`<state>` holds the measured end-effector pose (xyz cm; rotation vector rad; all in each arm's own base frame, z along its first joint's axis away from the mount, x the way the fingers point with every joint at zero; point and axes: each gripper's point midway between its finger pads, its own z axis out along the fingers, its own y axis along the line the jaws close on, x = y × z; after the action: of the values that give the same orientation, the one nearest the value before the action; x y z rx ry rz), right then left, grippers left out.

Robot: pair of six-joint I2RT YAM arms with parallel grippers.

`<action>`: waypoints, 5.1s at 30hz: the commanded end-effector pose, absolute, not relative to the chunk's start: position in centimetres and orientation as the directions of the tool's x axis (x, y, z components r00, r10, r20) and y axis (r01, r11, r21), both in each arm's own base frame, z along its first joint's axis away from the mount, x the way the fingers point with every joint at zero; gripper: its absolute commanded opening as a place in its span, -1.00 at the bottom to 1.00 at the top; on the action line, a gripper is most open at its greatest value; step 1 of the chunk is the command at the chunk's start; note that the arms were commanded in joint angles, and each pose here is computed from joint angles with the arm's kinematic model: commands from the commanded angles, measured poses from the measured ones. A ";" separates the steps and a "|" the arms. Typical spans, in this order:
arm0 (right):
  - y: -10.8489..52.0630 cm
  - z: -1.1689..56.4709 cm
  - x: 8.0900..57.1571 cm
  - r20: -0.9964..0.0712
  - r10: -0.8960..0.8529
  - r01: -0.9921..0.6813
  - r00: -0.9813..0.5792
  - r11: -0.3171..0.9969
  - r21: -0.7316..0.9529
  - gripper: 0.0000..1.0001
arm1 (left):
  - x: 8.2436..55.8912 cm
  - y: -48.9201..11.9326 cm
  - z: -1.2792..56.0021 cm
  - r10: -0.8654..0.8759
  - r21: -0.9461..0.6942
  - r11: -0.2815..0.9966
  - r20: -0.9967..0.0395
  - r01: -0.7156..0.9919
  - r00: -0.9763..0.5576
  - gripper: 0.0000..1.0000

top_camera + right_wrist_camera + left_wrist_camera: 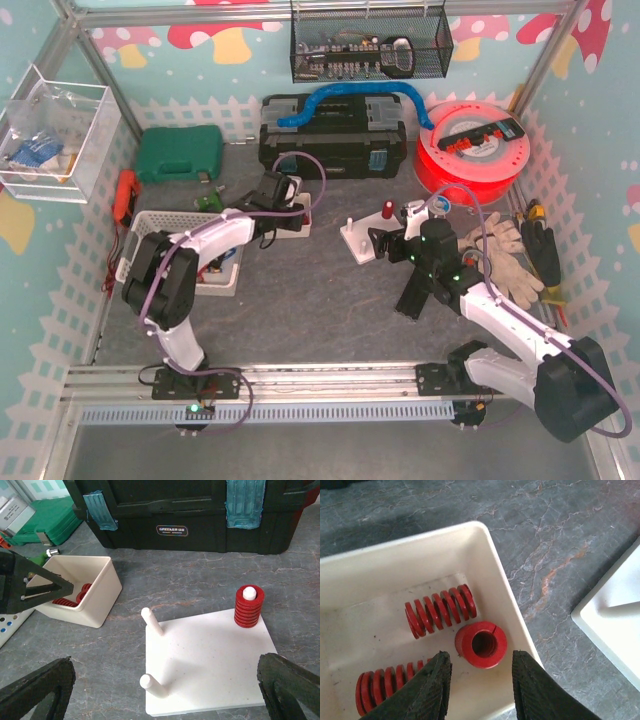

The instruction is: Install the large spring

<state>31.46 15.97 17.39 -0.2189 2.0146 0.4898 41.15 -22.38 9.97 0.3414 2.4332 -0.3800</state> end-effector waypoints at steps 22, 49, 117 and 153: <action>15.6 18.0 31.3 -0.893 0.059 -0.348 -0.446 0.908 0.233 0.97 | 43.4 -21.3 6.6 0.190 -0.144 0.938 -0.551 0.317 -0.813 -0.27; 15.2 18.2 31.3 -0.899 0.059 -0.336 -0.435 0.915 0.223 0.97 | 45.1 -22.6 10.9 0.156 -0.147 0.937 -0.636 0.318 -0.756 -0.30; 12.3 14.4 32.4 -0.868 0.074 -0.148 -0.491 0.975 0.167 0.97 | 40.2 -34.2 18.7 0.318 -0.077 0.833 -0.744 0.548 -0.588 -0.78; 11.5 17.0 31.5 -0.910 0.118 -0.151 -0.397 0.970 0.192 0.97 | 42.5 -37.5 11.7 0.407 -0.046 0.821 -0.652 0.569 -0.640 -0.62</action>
<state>31.61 11.47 16.51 -0.0285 1.9842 0.2793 42.43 -37.38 12.88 0.6842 2.3333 -0.3617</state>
